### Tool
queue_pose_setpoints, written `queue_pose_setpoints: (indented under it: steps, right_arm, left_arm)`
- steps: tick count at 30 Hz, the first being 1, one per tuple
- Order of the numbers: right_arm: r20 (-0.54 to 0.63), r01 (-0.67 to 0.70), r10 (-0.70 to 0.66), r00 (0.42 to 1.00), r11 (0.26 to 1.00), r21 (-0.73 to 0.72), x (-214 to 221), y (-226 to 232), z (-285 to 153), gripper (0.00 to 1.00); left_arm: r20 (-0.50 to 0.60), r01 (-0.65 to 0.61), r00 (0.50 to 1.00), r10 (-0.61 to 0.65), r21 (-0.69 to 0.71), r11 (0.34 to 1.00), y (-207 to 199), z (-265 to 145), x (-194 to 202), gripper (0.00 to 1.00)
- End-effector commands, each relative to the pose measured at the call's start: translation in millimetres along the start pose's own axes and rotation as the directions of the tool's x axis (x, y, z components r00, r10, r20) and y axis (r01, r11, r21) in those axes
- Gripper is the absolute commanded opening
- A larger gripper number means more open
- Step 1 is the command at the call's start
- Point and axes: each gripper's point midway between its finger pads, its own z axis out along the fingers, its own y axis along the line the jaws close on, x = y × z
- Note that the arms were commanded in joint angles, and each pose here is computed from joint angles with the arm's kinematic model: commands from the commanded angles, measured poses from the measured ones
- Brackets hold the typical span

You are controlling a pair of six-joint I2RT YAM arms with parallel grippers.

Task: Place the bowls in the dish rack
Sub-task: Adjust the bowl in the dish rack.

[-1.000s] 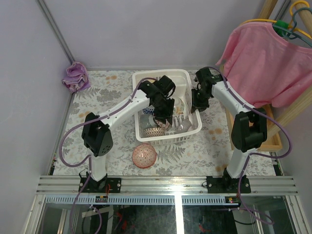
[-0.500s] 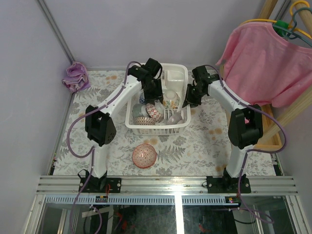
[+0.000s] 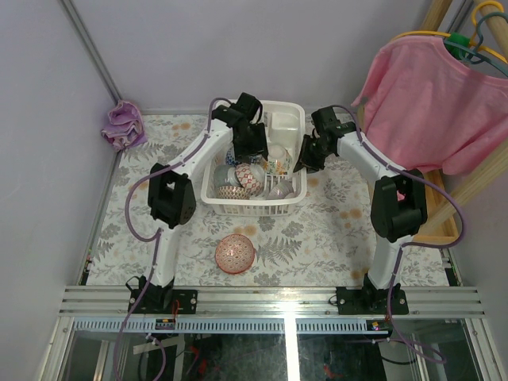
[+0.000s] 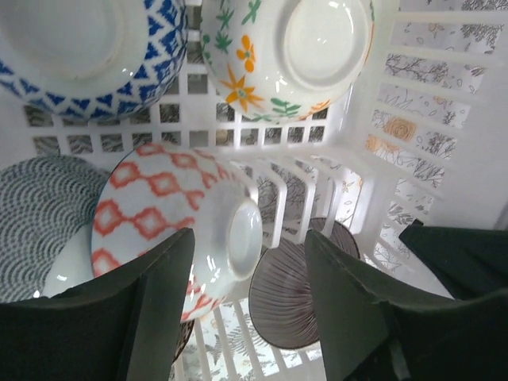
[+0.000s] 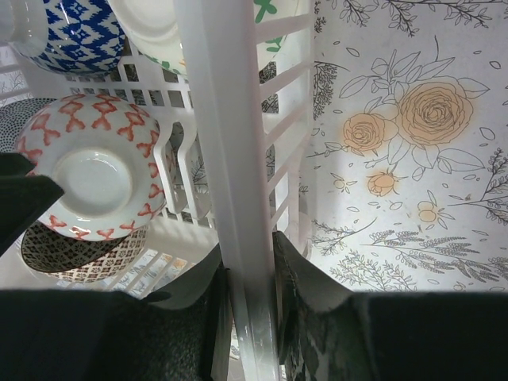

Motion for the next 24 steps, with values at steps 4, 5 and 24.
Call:
queue_pose_setpoints:
  steps: [4, 5, 24]
  right_arm:
    - [0.006, -0.081, 0.081, 0.997, 0.991, 0.103, 3, -24, 34, 0.08]
    - [0.003, -0.081, 0.081, 0.997, 0.991, 0.102, 4, -24, 34, 0.08]
    - [-0.002, -0.071, 0.071, 0.997, 0.991, 0.111, 7, -26, 34, 0.08]
  left_arm:
    - [0.030, -0.044, 0.999, 0.042, 0.054, 0.998, -4, 28, -20, 0.57]
    - [0.016, -0.047, 0.999, 0.046, 0.061, 0.997, -5, 31, -16, 0.56]
    - [-0.071, -0.103, 0.991, 0.112, 0.115, 0.988, -11, 24, 41, 0.47]
